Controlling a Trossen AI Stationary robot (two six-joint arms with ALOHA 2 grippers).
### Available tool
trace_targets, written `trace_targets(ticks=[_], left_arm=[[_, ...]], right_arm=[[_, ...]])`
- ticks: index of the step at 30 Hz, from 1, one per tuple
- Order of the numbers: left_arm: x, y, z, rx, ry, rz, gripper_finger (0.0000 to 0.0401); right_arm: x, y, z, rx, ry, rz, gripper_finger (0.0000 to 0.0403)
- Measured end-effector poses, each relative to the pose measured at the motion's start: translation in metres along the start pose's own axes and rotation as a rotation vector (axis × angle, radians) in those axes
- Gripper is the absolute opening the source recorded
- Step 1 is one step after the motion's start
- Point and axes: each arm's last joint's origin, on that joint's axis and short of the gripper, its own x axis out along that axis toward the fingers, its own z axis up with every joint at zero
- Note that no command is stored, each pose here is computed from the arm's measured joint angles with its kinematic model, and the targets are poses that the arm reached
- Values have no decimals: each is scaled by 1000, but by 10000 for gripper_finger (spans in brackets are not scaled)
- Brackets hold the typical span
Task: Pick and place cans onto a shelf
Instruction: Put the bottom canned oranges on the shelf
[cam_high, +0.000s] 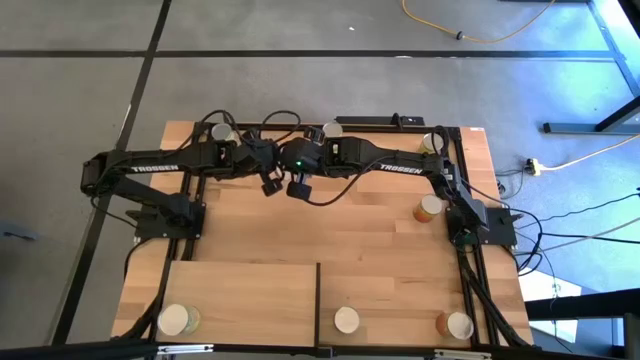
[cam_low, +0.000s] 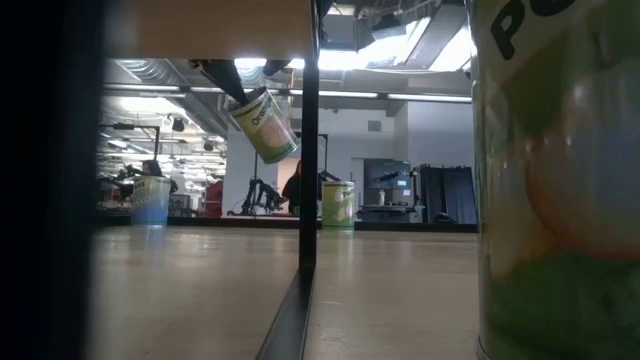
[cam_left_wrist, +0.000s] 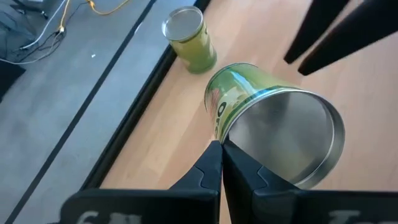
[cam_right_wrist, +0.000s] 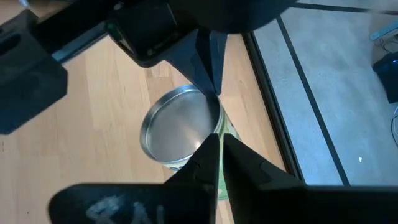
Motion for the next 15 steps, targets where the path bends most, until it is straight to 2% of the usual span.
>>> trace_targets(ticks=[6,15], left_arm=[[0,-1,-3,12,31,-48,0],[-25,10,-3,18,54,-53,0]], right_arm=[[-6,-1,2,-5,-7,-1,27],[-60,-19,8,1,-94,-22,28]])
